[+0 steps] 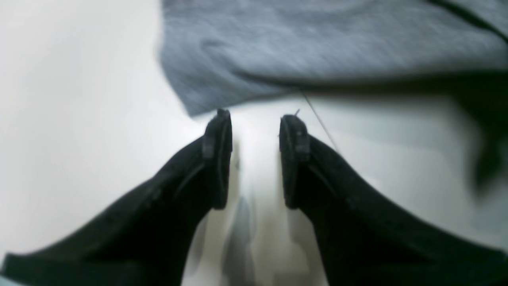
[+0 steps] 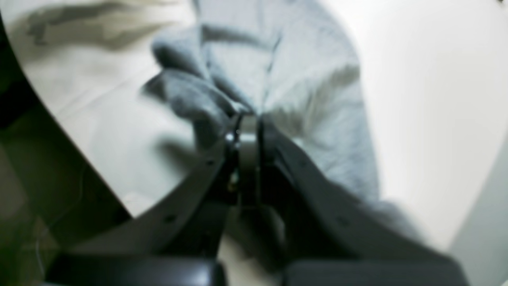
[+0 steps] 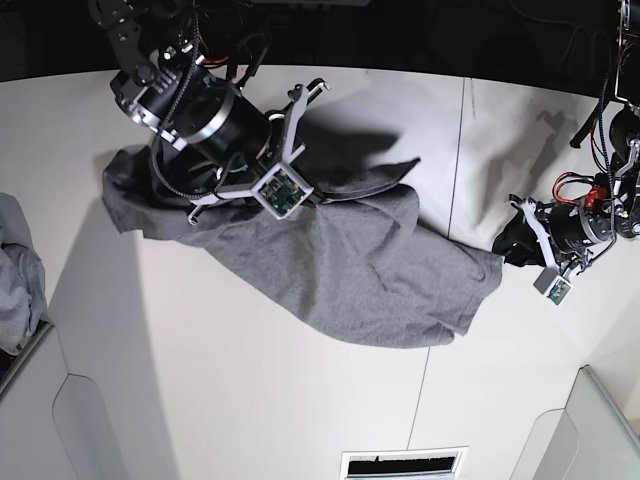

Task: Layout the t-shirt on the table in an organized manner, then fold the t-shirt properly
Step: 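Drag the grasped edge with the right gripper to spread the shirt, then grasp the shirt's middle fabric with the left gripper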

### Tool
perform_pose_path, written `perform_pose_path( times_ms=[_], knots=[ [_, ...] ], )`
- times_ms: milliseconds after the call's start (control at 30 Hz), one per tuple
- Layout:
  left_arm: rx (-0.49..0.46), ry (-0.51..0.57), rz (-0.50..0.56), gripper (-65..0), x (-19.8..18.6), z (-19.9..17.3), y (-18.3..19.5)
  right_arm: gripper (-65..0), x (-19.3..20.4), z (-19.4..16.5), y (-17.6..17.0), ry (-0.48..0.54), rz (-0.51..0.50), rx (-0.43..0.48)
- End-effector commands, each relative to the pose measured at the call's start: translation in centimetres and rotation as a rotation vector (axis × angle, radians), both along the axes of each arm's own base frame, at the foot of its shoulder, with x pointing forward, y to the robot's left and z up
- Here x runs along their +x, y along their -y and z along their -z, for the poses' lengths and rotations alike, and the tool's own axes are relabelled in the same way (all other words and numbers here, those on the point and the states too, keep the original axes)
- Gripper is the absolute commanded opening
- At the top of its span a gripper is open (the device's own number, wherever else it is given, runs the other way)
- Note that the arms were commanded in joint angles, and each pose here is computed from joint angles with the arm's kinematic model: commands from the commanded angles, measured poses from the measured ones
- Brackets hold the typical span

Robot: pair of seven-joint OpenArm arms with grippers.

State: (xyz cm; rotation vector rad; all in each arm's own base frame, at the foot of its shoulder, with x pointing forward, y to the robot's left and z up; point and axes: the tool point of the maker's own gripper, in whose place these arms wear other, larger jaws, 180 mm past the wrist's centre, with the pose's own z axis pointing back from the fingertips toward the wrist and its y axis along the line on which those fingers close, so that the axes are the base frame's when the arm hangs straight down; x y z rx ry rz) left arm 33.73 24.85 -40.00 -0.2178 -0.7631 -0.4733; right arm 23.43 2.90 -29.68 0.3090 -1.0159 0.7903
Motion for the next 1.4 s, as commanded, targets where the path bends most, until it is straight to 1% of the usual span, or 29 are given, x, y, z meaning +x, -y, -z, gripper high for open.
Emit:
perform_pose_path(
  times_ms=[0, 33, 167, 200, 267, 300, 333, 433, 567, 667, 767, 867, 933, 967, 1033, 1067, 1100, 1133, 1167, 1200, 1300, 1367],
  knots=[
    [-0.001, 0.05, -0.003, -42.2, 1.2, -1.8, -0.7, -65.0, 0.2, -2.1, -0.5, 0.057, -0.004, 0.058],
    [0.003, 0.047, -0.005, -42.2, 1.1, -1.9, -1.0, -65.0, 0.2, -2.3, -0.6, 0.067, -0.007, 0.069],
    [0.011, 0.035, -0.005, -42.2, 1.0, -1.8, -1.2, -65.0, 0.4, -0.9, -0.7, 0.042, -0.006, 0.064],
    [0.011, 0.035, -0.005, -42.2, 1.0, -1.8, -1.2, -60.0, 0.4, -0.5, -0.6, 0.032, -0.005, 0.06],
    [0.01, 0.036, -0.005, -42.2, 1.0, -1.8, -1.1, -43.4, 0.4, -0.2, -0.6, 0.024, 0.0, 0.056],
    [0.006, 0.037, -0.006, -42.2, 1.0, -1.8, -1.1, -38.0, 0.4, -0.2, -0.5, 0.023, 0.002, 0.054],
    [-0.006, 0.037, -0.008, -42.2, 1.0, -1.9, -1.0, -35.7, 0.6, -0.2, -0.3, 0.024, 0.016, 0.054],
    [-0.009, 0.009, 0.028, -42.2, 0.5, -1.7, -0.4, -35.7, 1.8, -0.6, 1.3, 0.046, 0.1, 0.045],
    [-0.03, 0.027, 0.069, -42.2, 0.7, -3.3, 1.3, -35.7, 3.9, -1.2, 5.4, 0.086, 0.255, -0.005],
    [-0.054, 0.077, 0.131, -42.2, 0.6, -5.3, 3.6, -35.7, 5.2, -1.3, 9.1, 0.097, 0.372, -0.03],
    [-0.116, 0.11, 0.193, -42.2, -0.3, -7.0, 6.6, -35.7, 6.0, -1.4, 12.7, 0.094, 0.485, -0.049],
    [-0.176, 0.134, 0.251, -42.2, -2.0, -8.1, 9.6, -35.7, 5.9, -1.0, 15.4, 0.07, 0.552, -0.049],
    [-0.207, 0.135, 0.292, -42.2, -3.5, -8.3, 11.6, -35.7, 5.3, -0.1, 16.3, 0.036, 0.538, -0.061],
    [-0.222, 0.127, 0.318, -42.2, -4.3, -8.2, 12.8, -35.7, 4.9, 0.5, 16.6, 0.012, 0.516, -0.067],
    [-0.247, 0.1, 0.374, -42.1, -6.2, -7.6, 15.0, -35.7, 3.8, 1.9, 16.2, -0.04, 0.412, -0.077],
    [-0.249, 0.084, 0.405, -40.9, -7.0, -7.1, 16.2, -35.7, 3.2, 2.5, 15.6, -0.063, 0.335, -0.076],
    [-0.247, 0.066, 0.44, -37.2, -7.9, -6.5, 17.3, -35.7, 2.7, 2.8, 15.1, -0.083, 0.268, -0.068],
    [-0.245, 0.048, 0.474, -33.0, -8.8, -5.9, 18.4, -35.7, 2.4, 3.1, 14.9, -0.099, 0.229, -0.058],
    [-0.24, 0.031, 0.507, -29.7, -9.7, -5.3, 19.3, -35.7, 2.3, 3.3, 15.1, -0.112, 0.212, -0.052],
    [-0.234, 0.021, 0.537, -28.0, -10.4, -4.7, 20.3, -35.7, 2.3, 3.5, 15.5, -0.121, 0.205, -0.057],
    [-0.215, 0.003, 0.608, -27.8, -12.2, -3.5, 22.7, -35.7, 2.8, 4.3, 17.0, -0.138, 0.212, -0.094],
    [-0.216, 0.004, 0.643, -27.8, -13.0, -3.1, 24.1, -35.7, 3.2, 5.1, 17.7, -0.158, 0.223, -0.1]
  ],
)
